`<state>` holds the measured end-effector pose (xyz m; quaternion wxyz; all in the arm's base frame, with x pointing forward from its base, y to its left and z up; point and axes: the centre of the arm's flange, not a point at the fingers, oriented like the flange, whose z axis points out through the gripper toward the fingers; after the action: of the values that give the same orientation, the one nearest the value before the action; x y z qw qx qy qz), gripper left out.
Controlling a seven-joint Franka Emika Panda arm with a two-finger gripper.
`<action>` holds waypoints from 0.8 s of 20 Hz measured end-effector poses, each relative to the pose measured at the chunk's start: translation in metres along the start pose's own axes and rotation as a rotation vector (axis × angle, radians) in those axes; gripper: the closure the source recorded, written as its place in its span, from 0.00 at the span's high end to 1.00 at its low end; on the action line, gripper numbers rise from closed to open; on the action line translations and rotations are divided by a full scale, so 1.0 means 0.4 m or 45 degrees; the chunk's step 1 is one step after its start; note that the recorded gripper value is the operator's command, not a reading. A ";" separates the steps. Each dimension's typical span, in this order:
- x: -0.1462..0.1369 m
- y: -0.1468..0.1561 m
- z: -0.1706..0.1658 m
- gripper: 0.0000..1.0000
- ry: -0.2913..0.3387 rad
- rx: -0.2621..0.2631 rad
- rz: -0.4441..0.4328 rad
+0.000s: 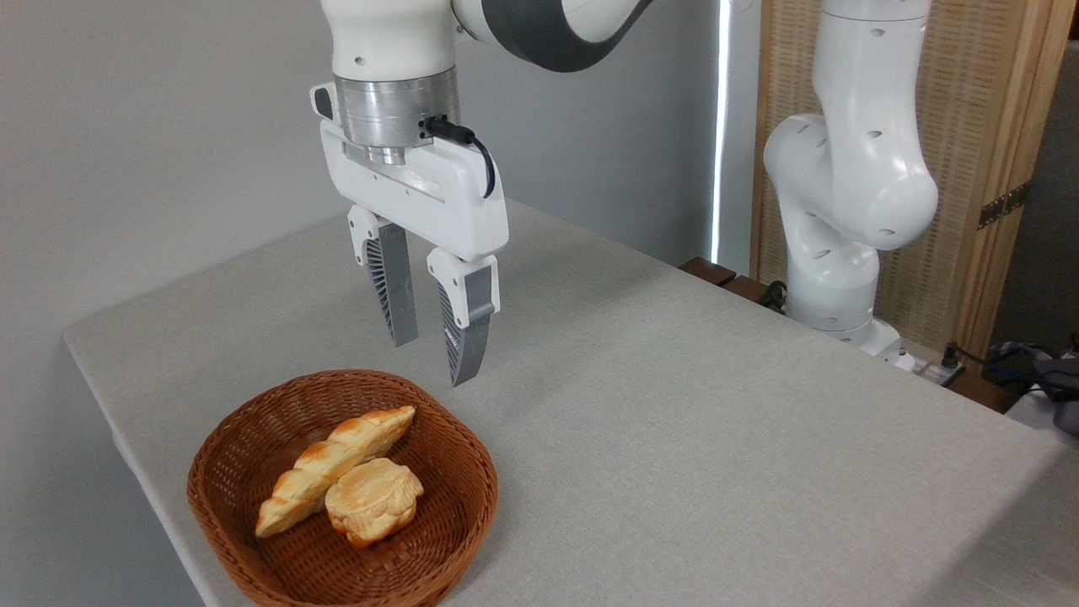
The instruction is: Put bread into the basket
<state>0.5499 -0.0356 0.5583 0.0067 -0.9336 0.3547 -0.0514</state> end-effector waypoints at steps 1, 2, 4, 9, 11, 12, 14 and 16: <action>0.001 0.001 0.000 1.00 0.005 -0.007 -0.003; 0.002 0.003 0.000 1.00 0.014 -0.019 -0.008; 0.004 0.005 0.001 1.00 0.024 -0.034 -0.013; -0.006 -0.009 0.001 1.00 0.025 -0.035 -0.031; -0.018 -0.023 -0.001 1.00 0.023 -0.028 -0.049; -0.023 -0.029 -0.002 1.00 0.022 -0.025 -0.058; -0.032 -0.038 -0.004 1.00 0.019 -0.019 -0.072; -0.037 -0.044 -0.004 1.00 0.017 -0.014 -0.081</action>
<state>0.5505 -0.0126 0.5595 -0.0024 -0.9440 0.3251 -0.0557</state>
